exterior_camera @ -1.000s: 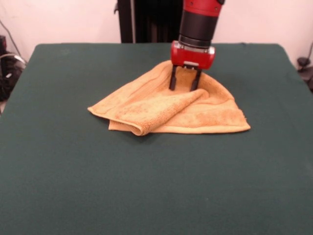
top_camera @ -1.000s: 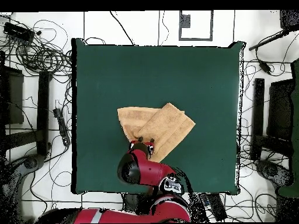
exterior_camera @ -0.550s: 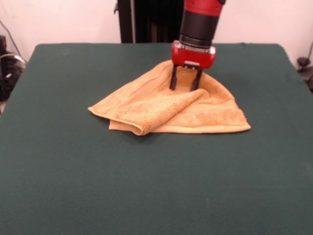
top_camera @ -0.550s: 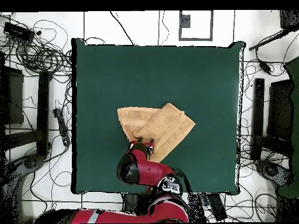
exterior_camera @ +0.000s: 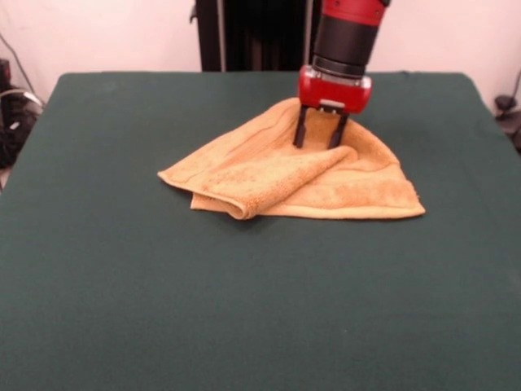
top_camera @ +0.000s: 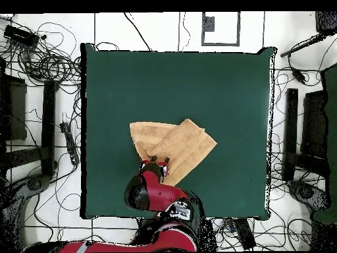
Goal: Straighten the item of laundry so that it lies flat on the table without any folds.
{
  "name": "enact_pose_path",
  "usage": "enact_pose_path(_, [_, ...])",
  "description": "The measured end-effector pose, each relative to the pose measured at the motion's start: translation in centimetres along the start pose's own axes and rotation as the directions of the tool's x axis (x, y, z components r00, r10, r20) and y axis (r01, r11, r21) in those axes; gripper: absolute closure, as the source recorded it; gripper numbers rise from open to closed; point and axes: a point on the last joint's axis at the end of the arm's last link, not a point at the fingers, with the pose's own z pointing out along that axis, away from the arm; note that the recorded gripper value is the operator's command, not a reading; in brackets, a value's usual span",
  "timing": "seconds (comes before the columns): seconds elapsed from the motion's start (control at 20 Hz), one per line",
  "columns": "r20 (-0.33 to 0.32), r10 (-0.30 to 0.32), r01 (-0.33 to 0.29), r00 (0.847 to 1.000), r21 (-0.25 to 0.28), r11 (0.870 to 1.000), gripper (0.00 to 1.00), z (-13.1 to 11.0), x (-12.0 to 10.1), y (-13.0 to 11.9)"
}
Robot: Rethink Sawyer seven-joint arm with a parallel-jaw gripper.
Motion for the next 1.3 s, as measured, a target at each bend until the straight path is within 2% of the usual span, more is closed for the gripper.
enact_pose_path(0.45, [0.027, 0.002, -0.002, 1.0, 0.006, 1.0, 0.0, -0.1, 0.6, 0.6])
enact_pose_path(0.9, [0.031, 0.048, -0.048, 0.998, 0.014, 0.999, 0.0, -0.2, 0.9, 0.8])
enact_pose_path(1.3, [0.031, 0.074, -0.075, 0.997, 0.026, 0.997, 0.0, -0.7, 1.3, 2.3])
